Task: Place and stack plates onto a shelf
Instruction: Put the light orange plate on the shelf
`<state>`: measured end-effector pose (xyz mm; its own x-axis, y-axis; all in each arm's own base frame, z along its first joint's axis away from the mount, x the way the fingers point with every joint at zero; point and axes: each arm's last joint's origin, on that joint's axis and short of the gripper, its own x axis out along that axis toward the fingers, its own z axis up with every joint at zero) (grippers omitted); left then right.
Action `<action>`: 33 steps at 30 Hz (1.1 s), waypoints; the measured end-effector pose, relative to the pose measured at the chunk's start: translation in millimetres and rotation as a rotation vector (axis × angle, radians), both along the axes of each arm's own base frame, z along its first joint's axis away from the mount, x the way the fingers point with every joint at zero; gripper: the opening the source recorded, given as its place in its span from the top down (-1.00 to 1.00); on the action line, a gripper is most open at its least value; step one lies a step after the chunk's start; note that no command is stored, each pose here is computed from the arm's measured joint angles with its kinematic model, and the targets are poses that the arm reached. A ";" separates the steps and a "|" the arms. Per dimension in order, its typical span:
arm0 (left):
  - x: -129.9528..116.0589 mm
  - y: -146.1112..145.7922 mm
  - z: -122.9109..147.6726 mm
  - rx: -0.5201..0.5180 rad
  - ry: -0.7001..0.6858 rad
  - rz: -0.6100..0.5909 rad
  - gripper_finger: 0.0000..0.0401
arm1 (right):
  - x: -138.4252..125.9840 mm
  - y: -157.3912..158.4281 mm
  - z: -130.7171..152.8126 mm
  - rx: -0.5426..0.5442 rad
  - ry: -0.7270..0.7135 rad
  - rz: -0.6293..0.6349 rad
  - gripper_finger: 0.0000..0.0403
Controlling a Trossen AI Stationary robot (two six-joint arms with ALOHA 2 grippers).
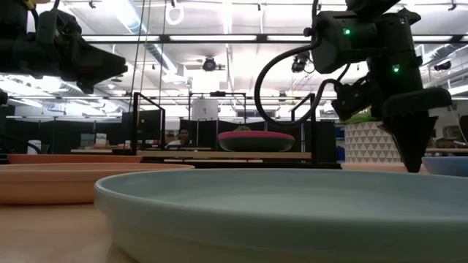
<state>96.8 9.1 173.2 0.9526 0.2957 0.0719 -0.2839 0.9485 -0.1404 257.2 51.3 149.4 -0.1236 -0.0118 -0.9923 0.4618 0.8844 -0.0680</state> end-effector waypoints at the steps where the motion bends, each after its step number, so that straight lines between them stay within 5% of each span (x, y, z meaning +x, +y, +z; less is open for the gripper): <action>1: 0.0 0.0 -0.2 0.000 0.002 0.000 0.33 | 0.6 -0.1 -0.1 0.005 -0.005 0.011 0.89; 22: 0.0 0.0 0.1 0.000 -0.001 0.000 0.33 | 38.1 27.9 50.1 0.037 -0.229 0.593 0.98; 33: -0.2 0.0 2.3 0.001 -0.024 0.000 0.33 | 83.2 13.2 89.8 -0.122 -0.556 0.807 0.98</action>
